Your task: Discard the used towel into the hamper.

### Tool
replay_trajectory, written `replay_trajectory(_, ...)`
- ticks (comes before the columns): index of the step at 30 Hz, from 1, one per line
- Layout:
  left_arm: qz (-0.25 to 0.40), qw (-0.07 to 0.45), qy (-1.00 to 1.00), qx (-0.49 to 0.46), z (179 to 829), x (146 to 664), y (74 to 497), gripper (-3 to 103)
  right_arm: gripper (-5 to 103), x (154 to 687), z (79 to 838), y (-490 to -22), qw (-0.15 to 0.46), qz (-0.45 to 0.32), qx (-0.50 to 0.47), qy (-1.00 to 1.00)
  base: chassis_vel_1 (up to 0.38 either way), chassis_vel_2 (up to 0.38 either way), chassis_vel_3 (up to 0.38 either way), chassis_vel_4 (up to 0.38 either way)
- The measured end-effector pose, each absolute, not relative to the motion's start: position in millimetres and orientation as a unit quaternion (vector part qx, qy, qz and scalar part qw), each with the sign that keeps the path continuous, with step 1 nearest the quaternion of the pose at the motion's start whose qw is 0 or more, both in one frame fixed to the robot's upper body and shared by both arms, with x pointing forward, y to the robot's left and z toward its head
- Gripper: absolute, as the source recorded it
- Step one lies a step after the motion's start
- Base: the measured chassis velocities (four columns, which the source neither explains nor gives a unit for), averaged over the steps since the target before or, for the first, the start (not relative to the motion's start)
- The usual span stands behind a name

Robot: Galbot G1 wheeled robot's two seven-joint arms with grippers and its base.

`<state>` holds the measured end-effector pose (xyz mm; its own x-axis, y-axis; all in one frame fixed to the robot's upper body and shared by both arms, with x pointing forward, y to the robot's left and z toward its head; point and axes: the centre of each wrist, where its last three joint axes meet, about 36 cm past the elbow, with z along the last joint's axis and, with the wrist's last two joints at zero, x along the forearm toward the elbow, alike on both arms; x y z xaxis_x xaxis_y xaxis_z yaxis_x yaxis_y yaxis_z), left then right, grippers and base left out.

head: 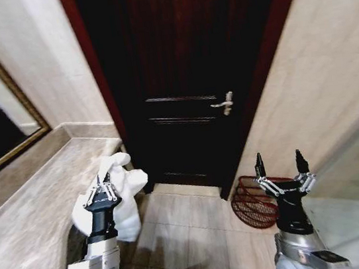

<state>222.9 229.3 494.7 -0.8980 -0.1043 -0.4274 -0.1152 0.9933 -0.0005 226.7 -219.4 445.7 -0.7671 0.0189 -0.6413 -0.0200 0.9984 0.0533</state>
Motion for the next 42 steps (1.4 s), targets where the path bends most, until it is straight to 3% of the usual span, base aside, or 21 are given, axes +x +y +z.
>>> replay_trajectory(42, -0.016, 0.187, 0.980, -0.064, 465, 245, 230, 1, 100, 221, 416, -219, 0.313, 0.026, 0.018, 0.949, -0.125, -0.127, -0.124, -0.123)
